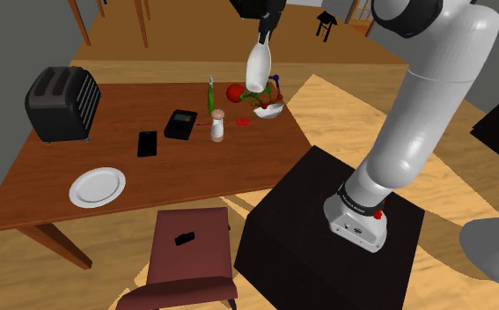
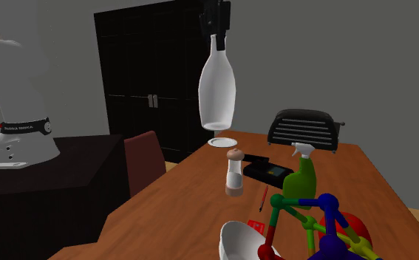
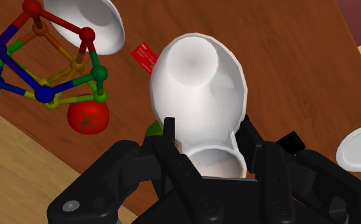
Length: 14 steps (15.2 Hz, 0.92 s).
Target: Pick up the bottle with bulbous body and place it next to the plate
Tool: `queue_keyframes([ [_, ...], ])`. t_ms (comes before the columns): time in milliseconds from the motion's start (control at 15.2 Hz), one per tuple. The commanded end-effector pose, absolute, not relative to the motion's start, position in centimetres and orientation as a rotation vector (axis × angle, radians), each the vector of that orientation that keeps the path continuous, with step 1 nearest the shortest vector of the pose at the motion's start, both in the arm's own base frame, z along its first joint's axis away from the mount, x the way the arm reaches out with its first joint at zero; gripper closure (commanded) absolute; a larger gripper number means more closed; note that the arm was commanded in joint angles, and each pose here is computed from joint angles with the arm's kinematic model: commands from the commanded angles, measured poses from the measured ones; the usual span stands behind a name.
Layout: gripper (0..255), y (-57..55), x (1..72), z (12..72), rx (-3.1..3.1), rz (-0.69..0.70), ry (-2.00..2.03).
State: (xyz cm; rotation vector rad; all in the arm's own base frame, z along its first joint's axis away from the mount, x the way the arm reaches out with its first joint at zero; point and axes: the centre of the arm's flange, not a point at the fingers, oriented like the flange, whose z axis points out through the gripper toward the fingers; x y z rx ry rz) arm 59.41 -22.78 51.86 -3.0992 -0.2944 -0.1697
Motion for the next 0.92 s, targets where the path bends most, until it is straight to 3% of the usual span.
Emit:
queue_keyframes([
  [0,255,-20.7,60.1,50.8,-3.099,-0.170,-0.294],
  [858,255,-6.0,65.2,43.6,-3.099,-0.170,-0.294],
])
